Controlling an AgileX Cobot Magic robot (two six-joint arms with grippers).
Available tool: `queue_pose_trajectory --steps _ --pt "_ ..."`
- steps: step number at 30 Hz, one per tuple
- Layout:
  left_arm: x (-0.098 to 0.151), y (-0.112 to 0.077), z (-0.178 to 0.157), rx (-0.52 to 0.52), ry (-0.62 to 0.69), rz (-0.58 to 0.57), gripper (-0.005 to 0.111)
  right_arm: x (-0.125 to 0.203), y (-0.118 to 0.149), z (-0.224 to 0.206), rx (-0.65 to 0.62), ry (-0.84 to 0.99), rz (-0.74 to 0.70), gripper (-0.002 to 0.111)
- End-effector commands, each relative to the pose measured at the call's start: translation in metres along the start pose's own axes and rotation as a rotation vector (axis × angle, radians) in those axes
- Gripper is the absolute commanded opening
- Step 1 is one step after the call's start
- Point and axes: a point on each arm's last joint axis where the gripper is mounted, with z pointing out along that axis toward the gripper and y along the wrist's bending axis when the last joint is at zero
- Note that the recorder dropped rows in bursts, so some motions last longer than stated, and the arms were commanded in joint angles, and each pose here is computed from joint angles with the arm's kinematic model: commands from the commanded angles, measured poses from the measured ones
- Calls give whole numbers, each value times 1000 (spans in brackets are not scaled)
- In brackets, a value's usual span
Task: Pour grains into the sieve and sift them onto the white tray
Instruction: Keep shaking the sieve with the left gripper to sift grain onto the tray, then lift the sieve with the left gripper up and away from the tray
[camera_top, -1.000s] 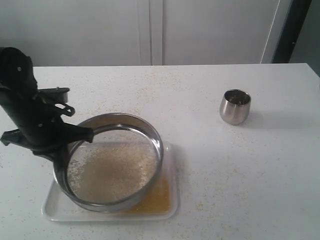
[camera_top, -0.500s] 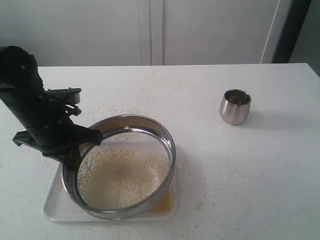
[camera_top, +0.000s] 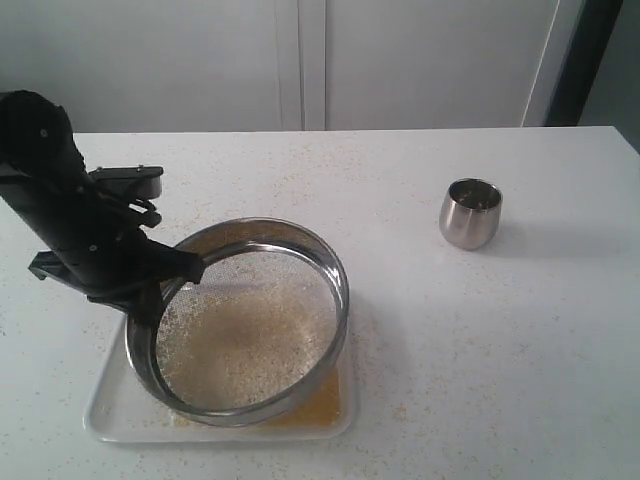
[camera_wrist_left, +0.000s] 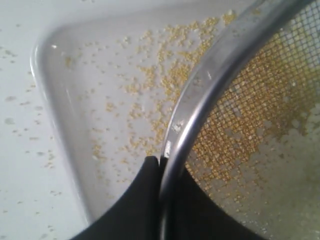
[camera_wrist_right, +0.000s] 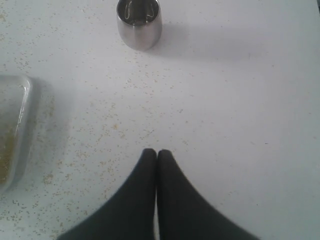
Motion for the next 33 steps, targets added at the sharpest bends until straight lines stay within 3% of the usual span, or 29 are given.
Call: queue_pose_trajectory --steps 1,13,33 --pt "8 13 -6 -147 72 118 0 0 -1 -1 1 -15 11 0" --pt "7 12 -10 -145 99 120 0 0 -1 -1 0 -15 11 0" --pt "-46 -8 -66 -120 -101 193 0 0 -1 -1 0 -15 11 0"
